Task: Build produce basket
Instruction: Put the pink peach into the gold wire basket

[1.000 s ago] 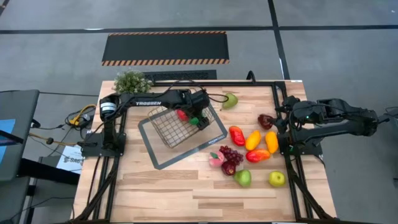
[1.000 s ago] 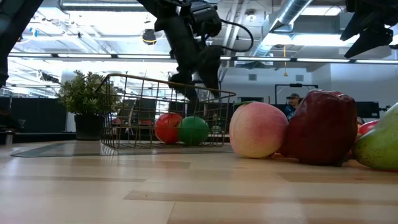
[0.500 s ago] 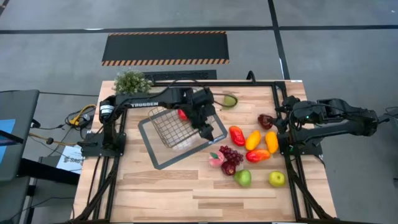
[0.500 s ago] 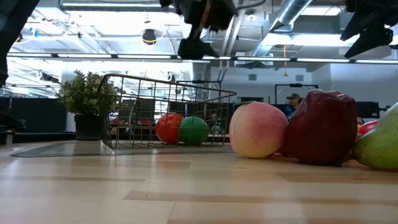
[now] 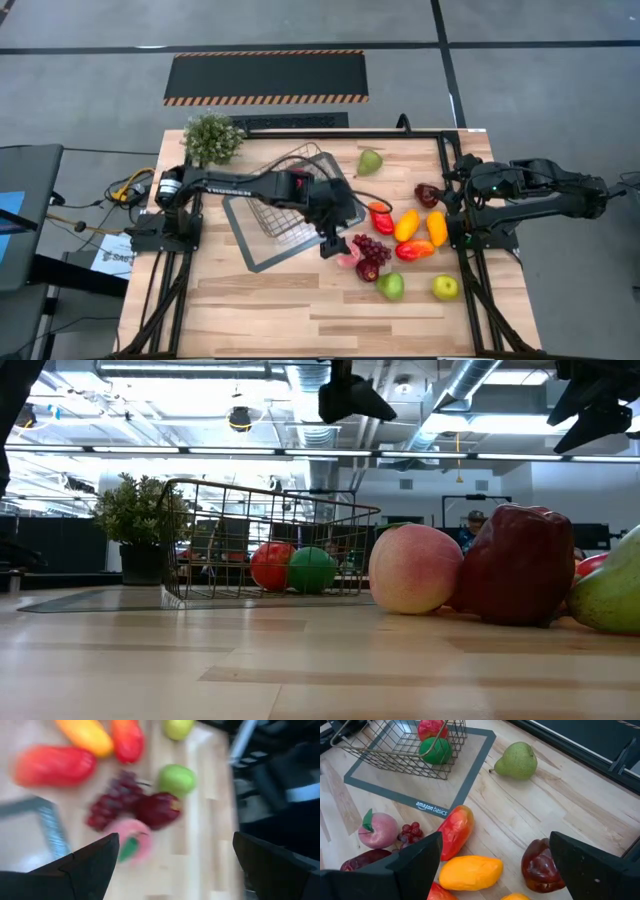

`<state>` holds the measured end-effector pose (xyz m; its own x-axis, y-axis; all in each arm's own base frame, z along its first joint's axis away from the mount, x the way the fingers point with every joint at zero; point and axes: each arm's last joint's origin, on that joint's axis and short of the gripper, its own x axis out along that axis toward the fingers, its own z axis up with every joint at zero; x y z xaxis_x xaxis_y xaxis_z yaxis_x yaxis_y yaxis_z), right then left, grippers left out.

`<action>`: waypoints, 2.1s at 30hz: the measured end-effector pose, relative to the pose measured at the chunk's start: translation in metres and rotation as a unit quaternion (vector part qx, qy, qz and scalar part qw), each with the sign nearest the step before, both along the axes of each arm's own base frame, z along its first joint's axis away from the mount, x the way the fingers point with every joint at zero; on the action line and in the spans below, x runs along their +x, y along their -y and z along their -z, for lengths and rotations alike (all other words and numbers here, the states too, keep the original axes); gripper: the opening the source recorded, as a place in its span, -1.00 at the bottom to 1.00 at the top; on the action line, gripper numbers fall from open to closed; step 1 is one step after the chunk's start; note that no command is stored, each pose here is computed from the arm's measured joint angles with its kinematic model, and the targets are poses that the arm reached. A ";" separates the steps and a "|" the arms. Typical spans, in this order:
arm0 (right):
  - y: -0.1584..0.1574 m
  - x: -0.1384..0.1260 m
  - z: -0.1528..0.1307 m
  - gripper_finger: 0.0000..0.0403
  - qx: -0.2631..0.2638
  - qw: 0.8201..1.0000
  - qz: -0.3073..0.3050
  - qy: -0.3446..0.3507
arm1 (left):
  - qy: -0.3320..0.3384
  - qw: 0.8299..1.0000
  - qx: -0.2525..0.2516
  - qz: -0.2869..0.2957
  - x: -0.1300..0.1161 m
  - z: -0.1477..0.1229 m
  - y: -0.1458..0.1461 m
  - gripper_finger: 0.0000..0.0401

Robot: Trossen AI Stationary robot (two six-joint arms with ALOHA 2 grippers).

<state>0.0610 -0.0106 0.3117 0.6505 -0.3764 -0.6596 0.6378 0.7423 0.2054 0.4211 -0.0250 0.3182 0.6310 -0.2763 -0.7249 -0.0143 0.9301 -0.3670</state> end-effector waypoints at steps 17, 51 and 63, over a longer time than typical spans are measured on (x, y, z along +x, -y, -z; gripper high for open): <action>0.000 -0.005 0.005 0.91 0.001 0.999 -0.002 -0.036 | -0.024 0.994 0.087 0.057 0.037 0.065 0.036 0.89; 0.000 -0.006 0.005 0.91 -0.001 0.999 -0.007 -0.043 | -0.101 0.981 0.164 0.026 0.054 0.133 0.053 0.99; 0.000 -0.006 0.005 0.91 -0.005 0.999 -0.012 -0.044 | -0.110 0.973 0.202 -0.034 0.046 0.058 0.063 0.99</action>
<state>0.0554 -0.0104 0.3065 0.5984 -0.3684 -0.7115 0.6353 0.7592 0.1413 0.4672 -0.0875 0.2597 0.4554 0.0967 -0.8850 -0.1184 0.9918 0.0474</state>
